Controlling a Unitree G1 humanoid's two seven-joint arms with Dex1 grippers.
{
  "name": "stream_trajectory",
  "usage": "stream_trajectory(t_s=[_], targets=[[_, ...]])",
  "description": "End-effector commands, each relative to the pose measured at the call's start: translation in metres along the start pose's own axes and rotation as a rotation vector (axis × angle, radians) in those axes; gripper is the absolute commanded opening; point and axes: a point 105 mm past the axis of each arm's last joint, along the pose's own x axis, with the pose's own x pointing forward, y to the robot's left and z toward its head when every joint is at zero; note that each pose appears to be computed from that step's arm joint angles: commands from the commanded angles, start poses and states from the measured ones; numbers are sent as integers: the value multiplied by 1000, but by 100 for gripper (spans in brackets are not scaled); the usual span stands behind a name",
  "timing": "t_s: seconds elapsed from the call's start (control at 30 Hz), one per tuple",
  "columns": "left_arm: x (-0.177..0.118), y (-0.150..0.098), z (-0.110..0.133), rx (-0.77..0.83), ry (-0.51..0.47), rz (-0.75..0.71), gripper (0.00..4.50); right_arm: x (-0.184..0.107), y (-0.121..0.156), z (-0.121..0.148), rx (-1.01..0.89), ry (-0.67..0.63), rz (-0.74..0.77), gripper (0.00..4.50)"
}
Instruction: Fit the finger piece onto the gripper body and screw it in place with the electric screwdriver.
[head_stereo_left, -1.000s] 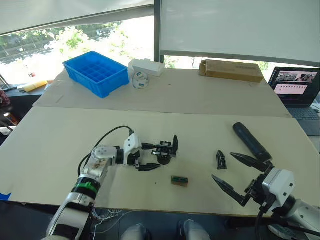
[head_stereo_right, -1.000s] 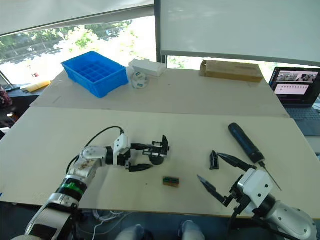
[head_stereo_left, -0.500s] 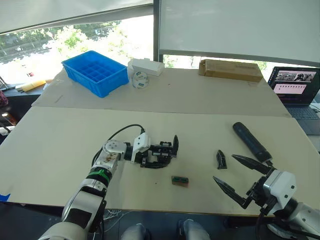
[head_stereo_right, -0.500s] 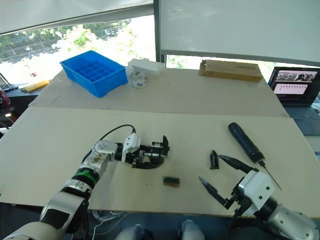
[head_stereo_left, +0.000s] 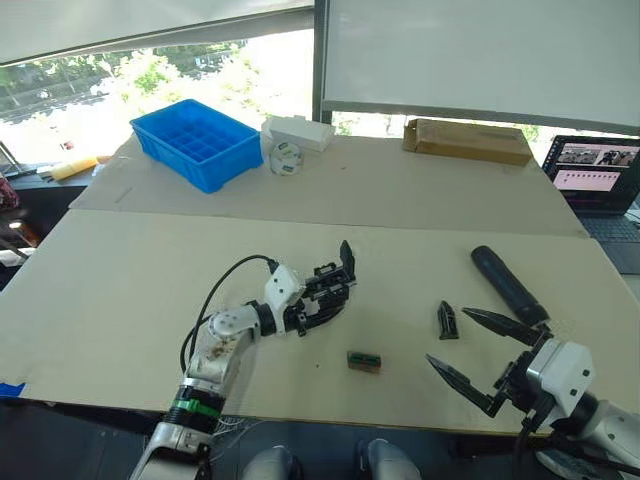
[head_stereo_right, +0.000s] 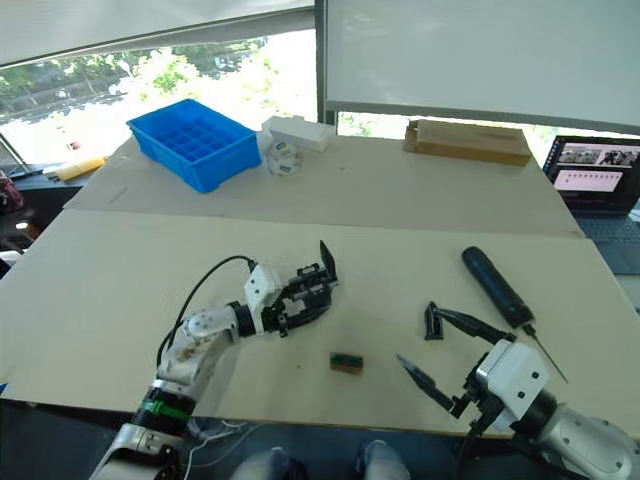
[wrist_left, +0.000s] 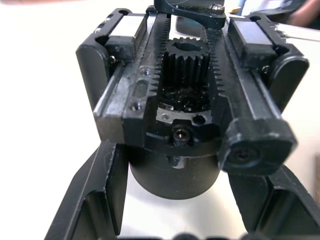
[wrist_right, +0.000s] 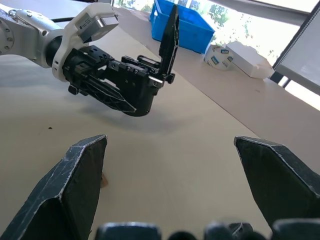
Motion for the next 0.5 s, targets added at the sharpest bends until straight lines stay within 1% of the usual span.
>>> stream_trajectory(t_s=[0.03, 0.1, 0.2, 0.3, 0.4, 0.43, 0.5], targets=[[6, 1, 15, -4, -42, 80, 229, 2, 1, 10, -17, -35, 17, 450], [8, 0, 14, -7, -41, 99, 229, 1, -1, 10, -18, -33, 16, 450], [7, -1, 5, -22, -6, 108, 229, 0, -2, 10, -21, -30, 16, 450], [2, -6, -12, -42, 50, 63, 229, -1, -4, 9, -23, -26, 11, 450], [-2, -10, -13, -53, 61, 13, 229, -1, -4, 9, -22, -24, 7, 450], [-4, -10, -13, -32, 65, 2, 332, -1, -4, 9, -21, -24, 6, 450], [-8, -8, -13, -17, 76, -16, 404, -1, -4, 9, -19, -24, 4, 450]])
